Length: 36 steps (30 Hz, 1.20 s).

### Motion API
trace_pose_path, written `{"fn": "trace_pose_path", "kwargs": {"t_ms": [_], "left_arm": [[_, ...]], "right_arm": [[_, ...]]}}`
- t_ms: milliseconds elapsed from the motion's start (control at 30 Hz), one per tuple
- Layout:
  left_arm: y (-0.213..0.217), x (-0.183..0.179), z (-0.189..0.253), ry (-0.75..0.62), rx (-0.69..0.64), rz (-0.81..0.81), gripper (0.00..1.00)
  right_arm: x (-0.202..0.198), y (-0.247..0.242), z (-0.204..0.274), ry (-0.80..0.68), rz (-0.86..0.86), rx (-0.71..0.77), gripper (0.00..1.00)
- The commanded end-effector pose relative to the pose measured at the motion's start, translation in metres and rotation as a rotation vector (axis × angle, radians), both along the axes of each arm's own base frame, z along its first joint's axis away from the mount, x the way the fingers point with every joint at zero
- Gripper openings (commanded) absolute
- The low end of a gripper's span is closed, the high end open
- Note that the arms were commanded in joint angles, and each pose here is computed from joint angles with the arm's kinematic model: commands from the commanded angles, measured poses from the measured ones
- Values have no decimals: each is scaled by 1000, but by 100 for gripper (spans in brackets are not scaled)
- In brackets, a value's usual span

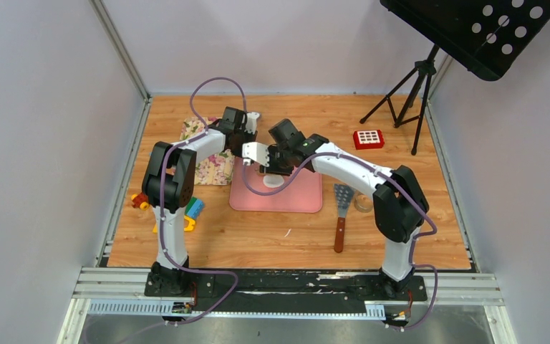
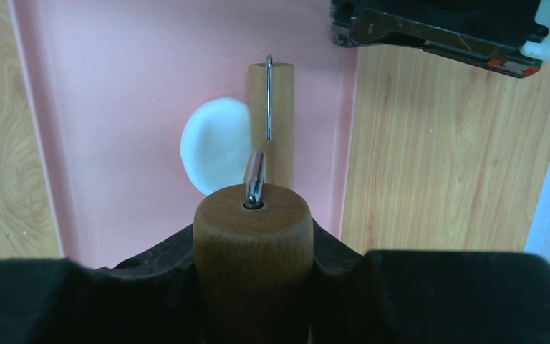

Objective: Roll out the dumpling wrappers from the dough
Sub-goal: Flatten out the dough on the work surface.

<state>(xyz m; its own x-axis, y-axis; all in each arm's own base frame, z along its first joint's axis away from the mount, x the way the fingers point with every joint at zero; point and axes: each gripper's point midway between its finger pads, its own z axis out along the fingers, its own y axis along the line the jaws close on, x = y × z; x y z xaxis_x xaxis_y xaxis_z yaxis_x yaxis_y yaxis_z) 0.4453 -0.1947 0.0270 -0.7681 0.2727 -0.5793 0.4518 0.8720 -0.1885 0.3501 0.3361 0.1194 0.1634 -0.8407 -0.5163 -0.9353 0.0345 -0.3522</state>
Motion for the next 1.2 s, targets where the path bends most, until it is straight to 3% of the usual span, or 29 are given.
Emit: {"fn": "trace_pose_path", "kwargs": {"t_ms": [0, 467, 1167], "left_arm": [[7, 0, -11, 21, 37, 16, 0], [6, 0, -11, 22, 35, 17, 0], [7, -1, -13, 25, 40, 22, 0]], "right_arm": [[-76, -8, -22, 207, 176, -55, 0], [-98, -46, -55, 255, 211, -218, 0], [-135, -82, -73, 331, 239, -297, 0]]}}
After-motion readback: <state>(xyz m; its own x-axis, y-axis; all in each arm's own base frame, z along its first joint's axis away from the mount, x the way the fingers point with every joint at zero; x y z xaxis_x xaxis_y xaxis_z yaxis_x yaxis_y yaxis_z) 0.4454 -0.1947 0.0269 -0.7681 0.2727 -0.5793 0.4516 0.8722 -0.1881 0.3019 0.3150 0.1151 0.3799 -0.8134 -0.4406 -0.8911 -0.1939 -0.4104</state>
